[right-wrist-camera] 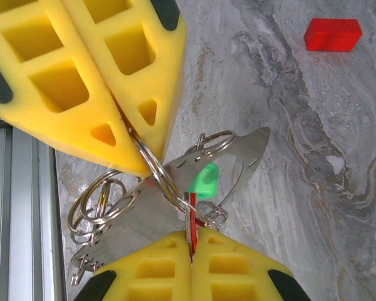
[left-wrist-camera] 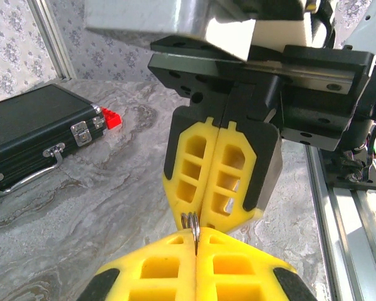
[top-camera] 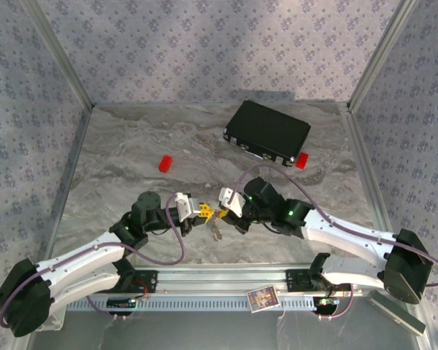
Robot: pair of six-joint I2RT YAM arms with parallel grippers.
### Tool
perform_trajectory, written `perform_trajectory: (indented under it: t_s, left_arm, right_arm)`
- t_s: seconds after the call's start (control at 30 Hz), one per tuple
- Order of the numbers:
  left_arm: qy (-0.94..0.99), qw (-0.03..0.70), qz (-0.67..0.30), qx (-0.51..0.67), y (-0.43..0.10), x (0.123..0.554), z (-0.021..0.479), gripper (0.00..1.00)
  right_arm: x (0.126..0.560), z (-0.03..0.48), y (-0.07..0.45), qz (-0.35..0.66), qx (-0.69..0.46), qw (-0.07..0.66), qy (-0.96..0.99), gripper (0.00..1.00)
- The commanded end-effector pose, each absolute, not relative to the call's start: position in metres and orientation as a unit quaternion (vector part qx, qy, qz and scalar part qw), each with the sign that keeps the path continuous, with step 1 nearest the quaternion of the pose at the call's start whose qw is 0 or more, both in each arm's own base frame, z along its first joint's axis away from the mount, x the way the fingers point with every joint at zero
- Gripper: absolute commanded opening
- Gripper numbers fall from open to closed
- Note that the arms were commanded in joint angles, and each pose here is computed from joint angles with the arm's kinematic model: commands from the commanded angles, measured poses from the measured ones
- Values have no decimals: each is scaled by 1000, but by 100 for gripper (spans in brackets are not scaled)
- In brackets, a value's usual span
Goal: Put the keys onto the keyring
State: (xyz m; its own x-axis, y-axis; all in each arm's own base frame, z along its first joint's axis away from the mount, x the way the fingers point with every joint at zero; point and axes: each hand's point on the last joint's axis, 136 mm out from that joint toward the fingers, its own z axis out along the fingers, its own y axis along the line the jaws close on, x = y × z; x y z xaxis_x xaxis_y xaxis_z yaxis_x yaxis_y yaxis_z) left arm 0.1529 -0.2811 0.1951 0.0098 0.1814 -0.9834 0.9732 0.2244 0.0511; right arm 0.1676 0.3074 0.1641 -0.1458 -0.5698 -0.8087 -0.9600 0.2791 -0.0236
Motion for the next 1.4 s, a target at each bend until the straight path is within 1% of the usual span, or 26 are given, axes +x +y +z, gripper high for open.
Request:
perform_trajectory:
  t_s: [0.0, 0.17, 0.23, 0.37, 0.5, 0.77, 0.97, 1.1, 1.2, 1.27, 1.37]
  left_arm:
    - [568, 533, -393, 489, -285, 152, 212, 0]
    - [568, 532, -393, 489, -284, 152, 212, 0]
    - [570, 532, -392, 489, -284, 152, 212, 0]
    - [570, 531, -392, 490, -284, 152, 211, 0]
    - [570, 530, -393, 490, -284, 152, 210, 0]
    - [565, 524, -401, 496, -286, 148, 211, 0]
    - [563, 521, -404, 498, -287, 147, 211, 0]
    - [562, 521, -405, 499, -287, 147, 212, 0]
    - [561, 522, -404, 500, -287, 147, 212, 0]
    - [561, 521, -404, 501, -287, 146, 211, 0]
    - [560, 521, -404, 501, -288, 147, 212, 0]
  right_arm:
    - [163, 168, 317, 279, -551, 358, 700, 3]
    - [163, 168, 319, 279, -554, 355, 700, 5]
    - [165, 170, 317, 274, -551, 361, 700, 10]
    - [167, 176, 309, 266, -544, 379, 700, 28]
    - [166, 187, 299, 273, -536, 397, 693, 31]
    - [164, 203, 307, 307, -535, 413, 670, 30]
    - [164, 201, 315, 325, -538, 407, 663, 29]
    - [164, 196, 319, 332, -539, 397, 665, 27]
    - [165, 194, 319, 334, -538, 395, 666, 24]
    - [165, 194, 319, 338, -538, 394, 665, 19]
    - [166, 196, 319, 343, -537, 393, 663, 9]
